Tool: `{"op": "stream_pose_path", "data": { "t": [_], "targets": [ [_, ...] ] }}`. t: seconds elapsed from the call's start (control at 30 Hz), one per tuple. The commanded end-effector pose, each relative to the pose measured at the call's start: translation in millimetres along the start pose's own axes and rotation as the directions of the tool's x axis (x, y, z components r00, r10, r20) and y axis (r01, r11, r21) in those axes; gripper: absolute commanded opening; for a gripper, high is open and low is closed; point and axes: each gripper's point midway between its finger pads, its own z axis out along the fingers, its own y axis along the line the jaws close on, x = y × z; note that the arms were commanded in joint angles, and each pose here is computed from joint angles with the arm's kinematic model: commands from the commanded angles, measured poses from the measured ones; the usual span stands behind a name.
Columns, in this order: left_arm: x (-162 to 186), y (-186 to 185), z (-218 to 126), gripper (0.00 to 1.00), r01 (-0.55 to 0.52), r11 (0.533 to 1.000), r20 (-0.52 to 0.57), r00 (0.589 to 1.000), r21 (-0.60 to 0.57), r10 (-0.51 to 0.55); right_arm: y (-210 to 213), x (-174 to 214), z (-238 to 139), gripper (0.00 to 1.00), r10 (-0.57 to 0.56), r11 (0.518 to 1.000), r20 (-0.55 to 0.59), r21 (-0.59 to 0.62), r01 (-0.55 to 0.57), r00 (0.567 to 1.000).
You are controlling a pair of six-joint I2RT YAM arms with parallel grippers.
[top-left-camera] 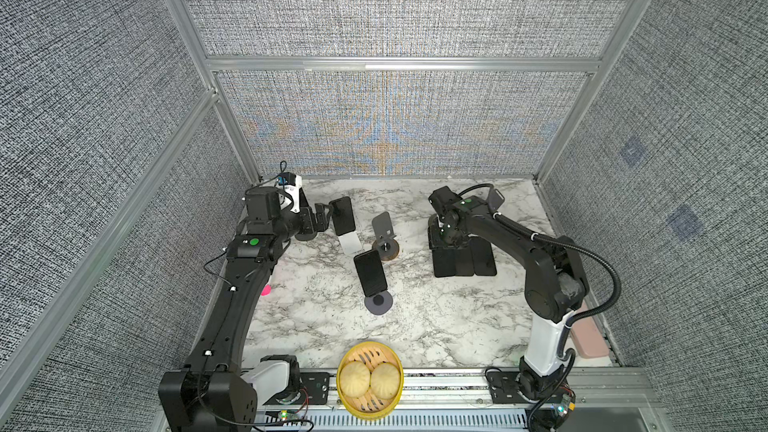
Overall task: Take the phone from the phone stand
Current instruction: 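Carry the phone with the right gripper over the flat-lying phones, then lower the phone flat beside the lying phones with the right gripper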
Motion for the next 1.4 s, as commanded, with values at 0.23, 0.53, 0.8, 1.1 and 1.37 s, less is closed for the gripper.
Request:
{"op": "stream_pose_path", "data": {
  "t": [0.23,0.53,0.8,1.1,1.37],
  "targets": [
    [-3.6,-0.5,-0.3,0.98,-0.014,1.000,0.010,1.000,0.002,0.014,4.6,-5.7,14.6,0.59,0.052,0.998,-0.003,-0.022,-0.052,0.999],
    [-3.6,-0.1,-0.8,0.98,-0.015,1.000,0.011,1.000,0.000,0.015,3.4,-16.9,32.3,0.59,0.098,0.995,0.037,-0.018,-0.097,0.995],
    [-3.2,0.0,0.1,0.98,-0.014,1.000,0.009,1.000,0.001,0.014,3.8,-21.5,45.5,0.59,0.119,0.993,0.057,-0.016,-0.118,0.991],
    [-2.7,0.6,0.2,0.98,-0.015,1.000,0.007,1.000,-0.001,0.016,4.7,-20.1,57.7,0.59,0.122,0.993,0.052,-0.014,-0.121,0.991],
    [-4.0,0.1,-0.7,0.98,-0.016,1.000,0.012,1.000,-0.001,0.016,5.0,-23.0,62.2,0.61,0.123,0.992,0.060,-0.009,-0.122,0.991]
  ]
}}
